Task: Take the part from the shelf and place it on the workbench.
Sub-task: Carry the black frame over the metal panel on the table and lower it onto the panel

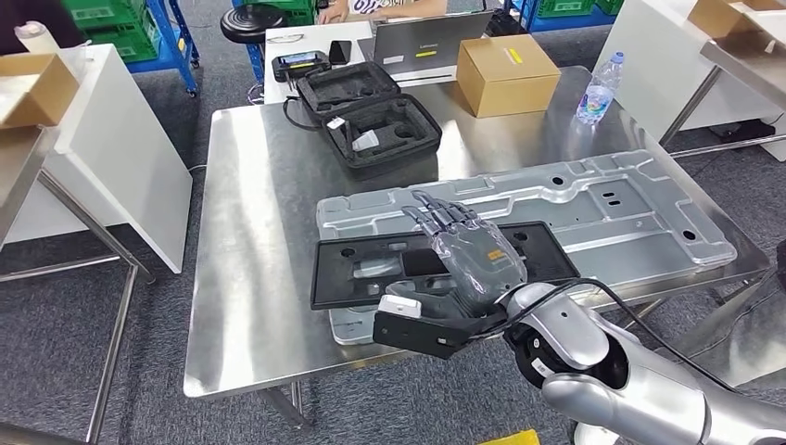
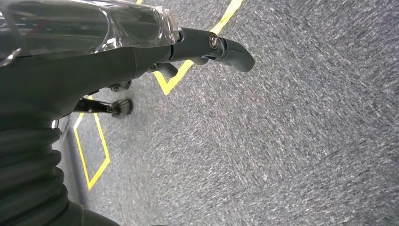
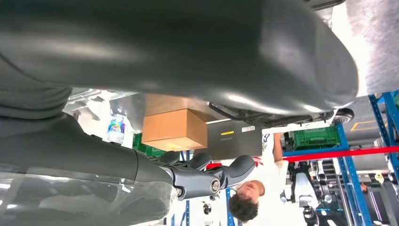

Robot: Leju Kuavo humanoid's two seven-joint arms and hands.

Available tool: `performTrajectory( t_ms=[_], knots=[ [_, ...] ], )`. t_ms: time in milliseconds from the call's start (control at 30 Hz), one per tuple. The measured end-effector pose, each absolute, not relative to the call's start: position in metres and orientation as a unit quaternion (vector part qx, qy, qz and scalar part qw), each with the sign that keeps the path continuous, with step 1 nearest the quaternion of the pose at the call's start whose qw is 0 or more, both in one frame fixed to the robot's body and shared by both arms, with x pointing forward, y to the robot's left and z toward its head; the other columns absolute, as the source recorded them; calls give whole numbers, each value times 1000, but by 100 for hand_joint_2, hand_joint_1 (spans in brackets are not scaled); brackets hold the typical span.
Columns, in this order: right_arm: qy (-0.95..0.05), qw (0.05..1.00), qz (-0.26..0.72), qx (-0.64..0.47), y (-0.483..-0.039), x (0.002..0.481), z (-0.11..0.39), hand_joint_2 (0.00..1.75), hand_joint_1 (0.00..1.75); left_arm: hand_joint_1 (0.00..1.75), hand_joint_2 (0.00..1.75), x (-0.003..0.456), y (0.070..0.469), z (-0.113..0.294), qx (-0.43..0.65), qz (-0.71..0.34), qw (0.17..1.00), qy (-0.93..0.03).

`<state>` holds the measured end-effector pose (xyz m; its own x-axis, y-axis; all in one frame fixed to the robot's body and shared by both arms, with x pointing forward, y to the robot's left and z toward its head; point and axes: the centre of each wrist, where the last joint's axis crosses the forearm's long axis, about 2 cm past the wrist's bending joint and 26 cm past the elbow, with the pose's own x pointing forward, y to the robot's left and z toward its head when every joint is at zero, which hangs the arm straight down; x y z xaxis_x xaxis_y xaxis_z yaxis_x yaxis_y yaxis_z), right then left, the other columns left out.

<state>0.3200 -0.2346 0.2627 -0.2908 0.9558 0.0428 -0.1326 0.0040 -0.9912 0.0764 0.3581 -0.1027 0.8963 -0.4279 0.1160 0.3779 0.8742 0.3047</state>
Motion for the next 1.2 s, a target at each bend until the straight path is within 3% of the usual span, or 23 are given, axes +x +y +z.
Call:
performTrajectory(
  t_ms=[1200],
  knots=[
    [-543,455,594,-381,-233,320,263,0,0,0,175,76,356,-103,135,-209,964,-91]
  ],
)
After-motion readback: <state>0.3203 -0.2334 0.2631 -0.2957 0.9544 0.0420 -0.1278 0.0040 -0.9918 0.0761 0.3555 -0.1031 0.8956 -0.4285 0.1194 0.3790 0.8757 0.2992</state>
